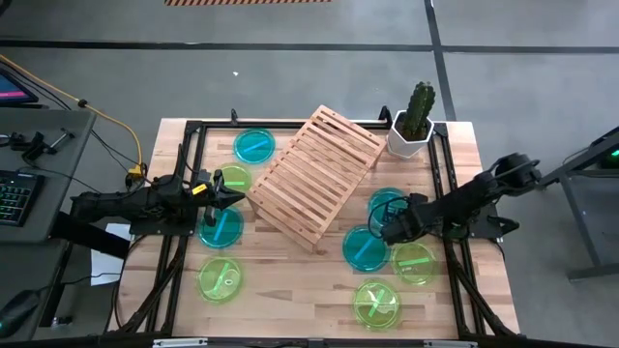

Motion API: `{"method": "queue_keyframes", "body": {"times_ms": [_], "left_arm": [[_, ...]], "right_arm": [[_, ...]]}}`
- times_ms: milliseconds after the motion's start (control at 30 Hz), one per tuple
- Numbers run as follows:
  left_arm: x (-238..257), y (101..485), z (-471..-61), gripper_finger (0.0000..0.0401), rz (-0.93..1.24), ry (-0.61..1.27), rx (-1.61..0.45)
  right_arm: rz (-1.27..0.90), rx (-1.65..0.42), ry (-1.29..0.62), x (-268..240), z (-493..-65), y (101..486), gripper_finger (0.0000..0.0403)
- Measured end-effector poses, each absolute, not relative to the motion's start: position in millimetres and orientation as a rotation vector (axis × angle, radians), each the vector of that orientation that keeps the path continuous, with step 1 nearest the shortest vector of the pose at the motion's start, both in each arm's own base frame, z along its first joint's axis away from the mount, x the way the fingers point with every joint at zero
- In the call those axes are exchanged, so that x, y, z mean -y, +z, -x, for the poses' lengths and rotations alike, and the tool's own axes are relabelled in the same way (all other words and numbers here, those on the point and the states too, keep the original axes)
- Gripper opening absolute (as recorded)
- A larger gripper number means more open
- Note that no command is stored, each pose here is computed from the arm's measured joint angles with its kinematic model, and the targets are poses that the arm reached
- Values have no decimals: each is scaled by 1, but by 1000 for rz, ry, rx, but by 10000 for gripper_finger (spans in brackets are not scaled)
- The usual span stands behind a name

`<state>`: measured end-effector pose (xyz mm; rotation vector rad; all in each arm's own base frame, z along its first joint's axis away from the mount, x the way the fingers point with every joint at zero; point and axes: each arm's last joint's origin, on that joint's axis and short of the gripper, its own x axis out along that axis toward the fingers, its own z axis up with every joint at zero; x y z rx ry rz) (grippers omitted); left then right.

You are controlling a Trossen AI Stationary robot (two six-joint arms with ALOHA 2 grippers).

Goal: Place and stack plates onto a shelf
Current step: Put the top right blue plate on the shelf

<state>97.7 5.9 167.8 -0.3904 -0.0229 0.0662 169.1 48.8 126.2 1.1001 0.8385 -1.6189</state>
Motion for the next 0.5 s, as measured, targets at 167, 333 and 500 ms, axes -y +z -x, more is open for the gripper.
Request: {"method": "queue_keyframes", "body": {"times_ms": [167,333,500], "left_arm": [[-6,168,-98,0,390,66,23],[-6,168,-98,0,390,66,23],[-6,168,-98,0,390,66,23]], "right_arm": [[-1085,-846,-1626,-49,-169,125,34],[-1052,-865,-1648,-48,-164,131,8],[-983,-896,-1649,-46,-159,150,2]]}}
